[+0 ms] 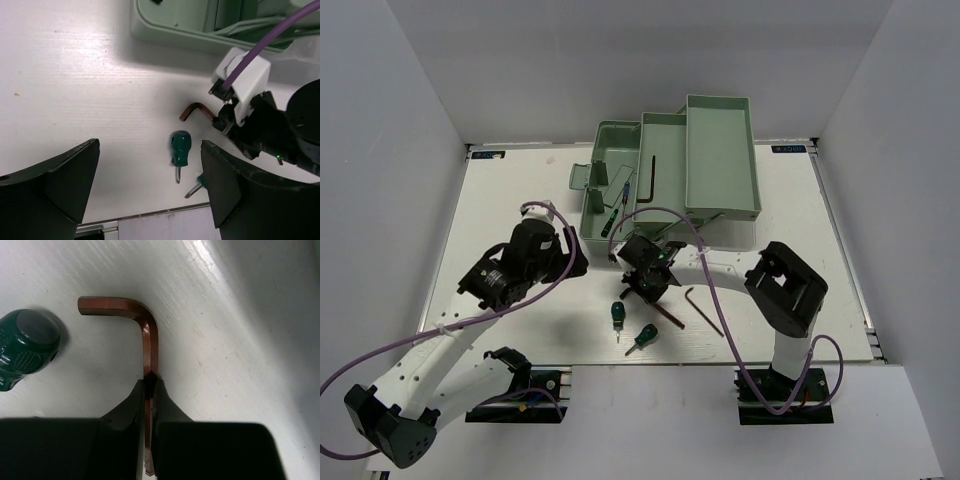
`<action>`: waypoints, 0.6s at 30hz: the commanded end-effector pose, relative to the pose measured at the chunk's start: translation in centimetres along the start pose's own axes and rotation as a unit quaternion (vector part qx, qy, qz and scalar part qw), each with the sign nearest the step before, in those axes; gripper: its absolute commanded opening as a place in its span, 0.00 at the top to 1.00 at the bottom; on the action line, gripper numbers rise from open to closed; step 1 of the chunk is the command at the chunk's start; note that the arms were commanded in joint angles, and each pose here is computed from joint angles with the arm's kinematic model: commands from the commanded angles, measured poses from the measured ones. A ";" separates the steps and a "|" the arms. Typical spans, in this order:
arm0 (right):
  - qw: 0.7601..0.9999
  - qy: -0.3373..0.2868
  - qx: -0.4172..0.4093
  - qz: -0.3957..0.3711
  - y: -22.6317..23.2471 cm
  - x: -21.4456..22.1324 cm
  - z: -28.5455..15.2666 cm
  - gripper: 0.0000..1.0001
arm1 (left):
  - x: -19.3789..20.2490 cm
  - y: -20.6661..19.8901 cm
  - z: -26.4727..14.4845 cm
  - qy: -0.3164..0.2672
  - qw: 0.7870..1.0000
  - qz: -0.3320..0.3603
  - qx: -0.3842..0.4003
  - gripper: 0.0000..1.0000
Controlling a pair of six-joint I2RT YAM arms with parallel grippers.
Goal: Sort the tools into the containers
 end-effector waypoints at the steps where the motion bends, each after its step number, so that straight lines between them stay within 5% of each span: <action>1: 1.000 0.020 0.014 0.002 -0.5 1.0 0.7 1.00 | 1.1 0.2 -0.3 0.013 1.000 -0.009 0.014 0.08; 9: 0.995 -0.070 -0.073 -0.025 0.0 -3.3 -4.1 1.00 | 2.2 0.4 0.5 0.024 0.999 -0.013 0.023 0.08; 18: 0.961 -0.255 -0.094 -0.055 -1.5 -12.5 -15.1 1.00 | 3.5 0.2 1.5 0.046 0.998 -0.013 0.041 0.08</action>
Point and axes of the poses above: each gripper's point midway between its finger pads, its own z axis out along the fingers, its own y axis along the line the jaws close on, x = y × z, the point moved 5 cm from there along -z, back along the fingers, and after that the axes turned 5 degrees about -z, right-handed, at the moved point
